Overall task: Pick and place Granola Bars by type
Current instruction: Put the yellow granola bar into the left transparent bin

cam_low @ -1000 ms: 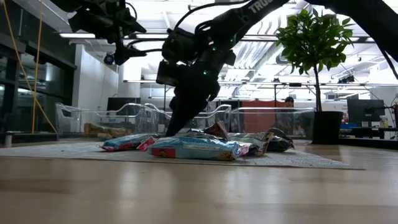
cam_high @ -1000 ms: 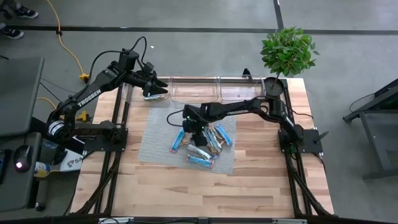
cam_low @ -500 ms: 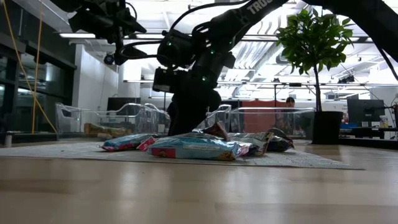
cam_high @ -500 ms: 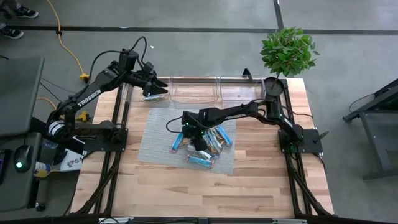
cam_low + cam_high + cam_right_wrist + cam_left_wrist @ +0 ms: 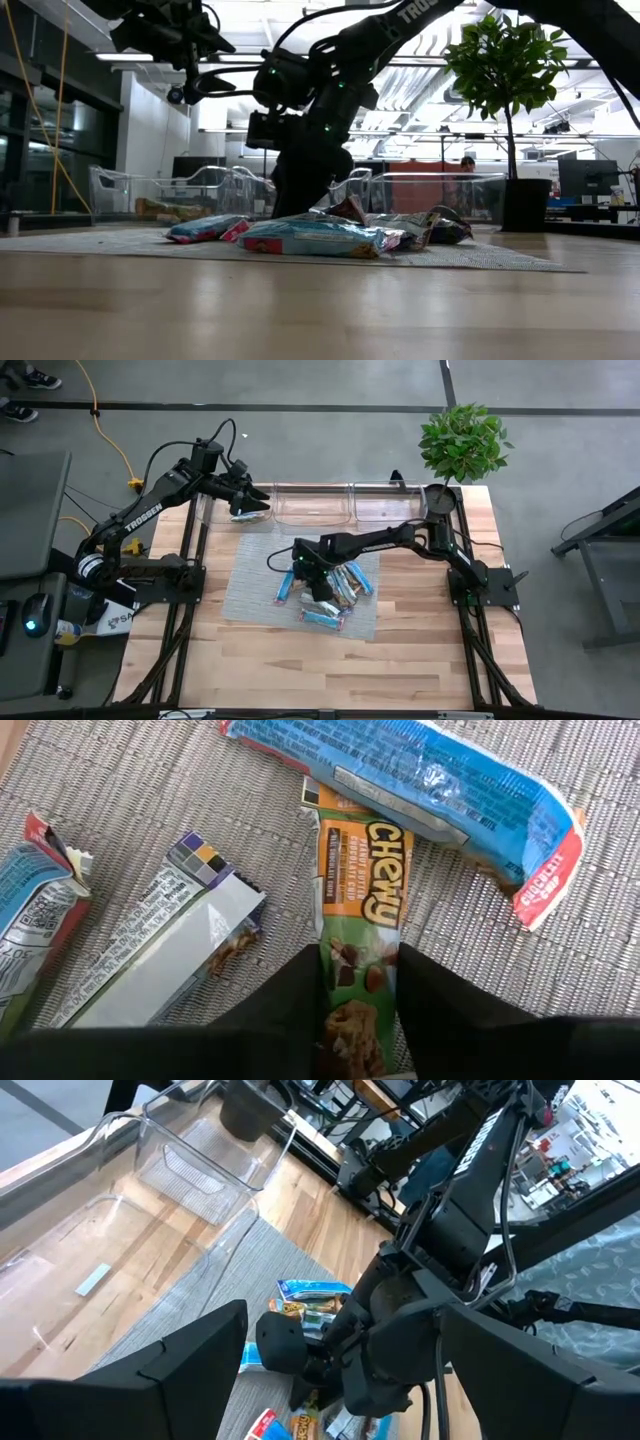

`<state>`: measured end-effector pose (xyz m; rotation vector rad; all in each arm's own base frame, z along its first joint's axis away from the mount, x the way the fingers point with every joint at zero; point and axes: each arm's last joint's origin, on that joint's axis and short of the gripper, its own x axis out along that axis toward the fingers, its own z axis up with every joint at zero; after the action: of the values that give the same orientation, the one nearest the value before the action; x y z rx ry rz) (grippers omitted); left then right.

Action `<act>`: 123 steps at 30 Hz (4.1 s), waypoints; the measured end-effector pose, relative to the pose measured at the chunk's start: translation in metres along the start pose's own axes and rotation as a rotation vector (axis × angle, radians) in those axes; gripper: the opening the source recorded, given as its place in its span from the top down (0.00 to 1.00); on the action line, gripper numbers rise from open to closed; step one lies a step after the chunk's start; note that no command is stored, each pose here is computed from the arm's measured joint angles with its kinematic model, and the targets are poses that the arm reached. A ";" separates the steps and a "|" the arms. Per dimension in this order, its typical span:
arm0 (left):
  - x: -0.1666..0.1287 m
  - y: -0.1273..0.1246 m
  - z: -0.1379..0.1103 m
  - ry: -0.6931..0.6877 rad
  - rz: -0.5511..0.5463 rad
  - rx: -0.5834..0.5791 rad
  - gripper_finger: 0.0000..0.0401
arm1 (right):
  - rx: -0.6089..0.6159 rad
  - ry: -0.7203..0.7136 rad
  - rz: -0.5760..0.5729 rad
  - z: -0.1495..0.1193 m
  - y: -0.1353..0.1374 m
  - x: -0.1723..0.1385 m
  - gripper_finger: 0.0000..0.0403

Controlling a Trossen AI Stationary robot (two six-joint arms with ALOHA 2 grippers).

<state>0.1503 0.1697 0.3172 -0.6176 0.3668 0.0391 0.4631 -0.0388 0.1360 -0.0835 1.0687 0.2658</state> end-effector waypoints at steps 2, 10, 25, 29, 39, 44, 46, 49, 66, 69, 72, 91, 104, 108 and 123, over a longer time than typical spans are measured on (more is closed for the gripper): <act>0.000 0.000 0.000 0.000 0.000 0.000 0.18 | 0.016 -0.001 0.000 0.000 0.000 0.000 0.75; 0.000 0.000 0.000 0.000 0.000 0.000 0.18 | 0.055 -0.016 0.012 0.001 0.000 0.000 0.80; 0.000 0.000 0.000 0.000 0.001 0.000 0.18 | 0.108 -0.076 0.158 0.006 0.003 -0.006 0.81; 0.000 0.000 0.000 0.000 0.001 0.000 0.18 | 0.114 -0.128 0.233 0.011 0.002 -0.019 0.81; 0.000 0.000 0.000 0.000 0.001 0.001 0.18 | 0.140 -0.316 0.372 0.026 -0.008 -0.048 0.81; 0.000 0.000 0.000 0.000 0.000 0.006 0.18 | 0.144 -0.477 0.403 0.042 -0.014 -0.066 0.81; 0.000 0.000 0.001 -0.003 0.000 0.013 0.18 | 0.144 -0.538 0.403 0.048 -0.017 -0.075 0.81; 0.000 0.000 0.001 -0.006 -0.001 0.023 0.18 | 0.152 -0.629 0.394 0.055 -0.024 -0.084 0.81; -0.033 0.018 0.005 -0.106 0.073 0.033 0.18 | 0.307 -0.886 0.107 0.056 -0.075 -0.118 0.81; -0.043 0.019 0.005 -0.131 0.038 0.041 0.18 | 0.333 -0.948 0.038 0.057 -0.082 -0.124 0.81; -0.052 0.018 0.004 -0.151 0.032 0.051 0.18 | 0.346 -1.010 -0.030 0.057 -0.088 -0.130 0.81; -0.049 0.008 0.020 -0.215 -0.061 0.130 0.18 | 0.390 -1.160 -0.273 0.062 -0.126 -0.179 0.81; -0.012 0.000 0.028 -0.215 -0.012 0.150 0.18 | 0.399 -1.154 -0.259 0.063 -0.123 -0.177 0.81; -0.005 0.000 0.031 -0.230 0.012 0.181 0.18 | 0.387 -1.151 -0.238 0.065 -0.121 -0.176 0.81; -0.004 -0.002 0.035 -0.256 -0.004 0.224 0.34 | 0.396 -1.115 -0.204 0.064 -0.120 -0.172 0.81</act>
<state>0.1578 0.1889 0.3459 -0.3858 0.1194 0.0715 0.4698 -0.1718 0.3102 0.2879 -0.0162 -0.1029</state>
